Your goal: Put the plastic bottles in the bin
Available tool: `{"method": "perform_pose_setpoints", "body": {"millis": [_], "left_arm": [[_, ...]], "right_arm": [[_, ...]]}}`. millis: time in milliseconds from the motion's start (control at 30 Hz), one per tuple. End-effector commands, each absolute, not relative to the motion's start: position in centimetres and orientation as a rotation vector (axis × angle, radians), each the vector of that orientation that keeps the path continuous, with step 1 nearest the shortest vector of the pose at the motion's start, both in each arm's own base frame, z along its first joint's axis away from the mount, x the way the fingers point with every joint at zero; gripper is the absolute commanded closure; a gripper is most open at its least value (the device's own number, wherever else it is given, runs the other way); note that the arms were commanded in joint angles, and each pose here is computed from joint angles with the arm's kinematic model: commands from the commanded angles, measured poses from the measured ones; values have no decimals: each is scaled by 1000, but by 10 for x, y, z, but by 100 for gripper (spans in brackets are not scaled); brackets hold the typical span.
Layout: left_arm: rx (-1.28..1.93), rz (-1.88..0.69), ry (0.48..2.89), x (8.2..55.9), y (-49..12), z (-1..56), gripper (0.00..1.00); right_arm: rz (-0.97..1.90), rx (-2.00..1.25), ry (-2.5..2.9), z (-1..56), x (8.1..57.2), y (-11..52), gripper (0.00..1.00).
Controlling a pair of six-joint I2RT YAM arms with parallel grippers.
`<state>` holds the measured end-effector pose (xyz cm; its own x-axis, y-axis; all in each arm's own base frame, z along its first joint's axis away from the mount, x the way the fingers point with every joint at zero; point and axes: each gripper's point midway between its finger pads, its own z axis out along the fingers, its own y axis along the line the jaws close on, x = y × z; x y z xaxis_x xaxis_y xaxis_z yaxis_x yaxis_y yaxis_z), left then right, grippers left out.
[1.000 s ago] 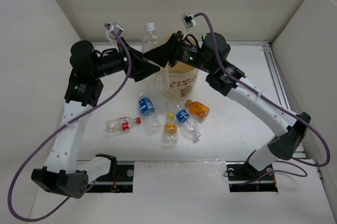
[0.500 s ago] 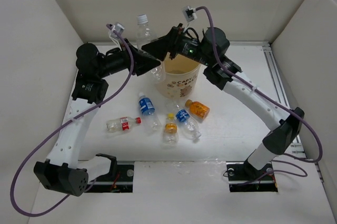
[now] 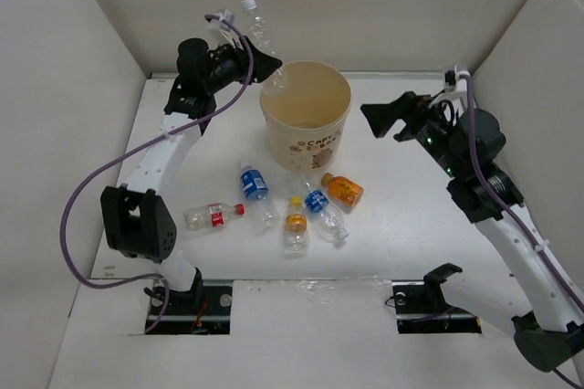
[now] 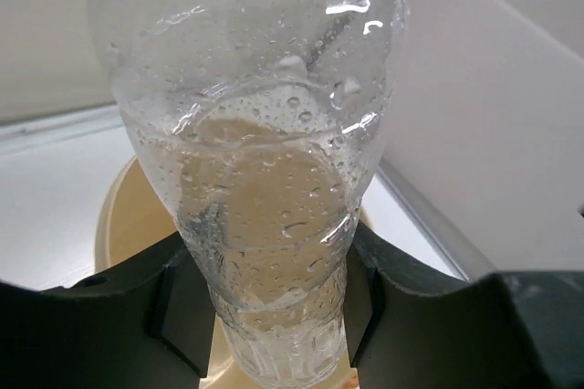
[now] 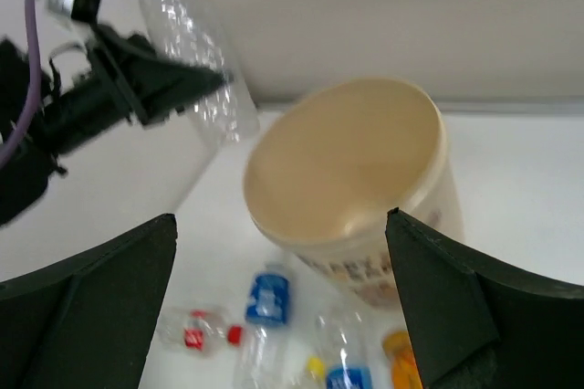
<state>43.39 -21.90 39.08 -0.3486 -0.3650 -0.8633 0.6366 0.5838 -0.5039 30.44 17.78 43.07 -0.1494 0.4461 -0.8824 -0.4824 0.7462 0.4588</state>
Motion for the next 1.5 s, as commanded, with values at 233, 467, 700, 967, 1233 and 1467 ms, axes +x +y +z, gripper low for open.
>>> {"method": "perform_pose_setpoints", "body": {"millis": [233, 467, 700, 967, 1233, 1467], "left_arm": [[339, -1021, 1524, 459, -246, 421, 15], [413, -1070, 1522, 437, -269, 419, 0], [354, -1028, 1543, 414, -255, 441, 0], [352, -1019, 1507, 344, -229, 475, 0], [407, -1049, 1456, 296, -220, 494, 0], [454, -1055, 1438, 274, -217, 501, 0]], "right_arm": [[398, 28, 2129, 240, 254, 141, 0], [249, -85, 2350, 166, 245, 168, 0], [28, -137, 2422, 130, 267, 171, 0], [-39, -268, 2408, 111, 279, 187, 0], [-28, -510, 2340, 117, 292, 205, 0], [-83, -618, 2383, 102, 305, 209, 1]]}}
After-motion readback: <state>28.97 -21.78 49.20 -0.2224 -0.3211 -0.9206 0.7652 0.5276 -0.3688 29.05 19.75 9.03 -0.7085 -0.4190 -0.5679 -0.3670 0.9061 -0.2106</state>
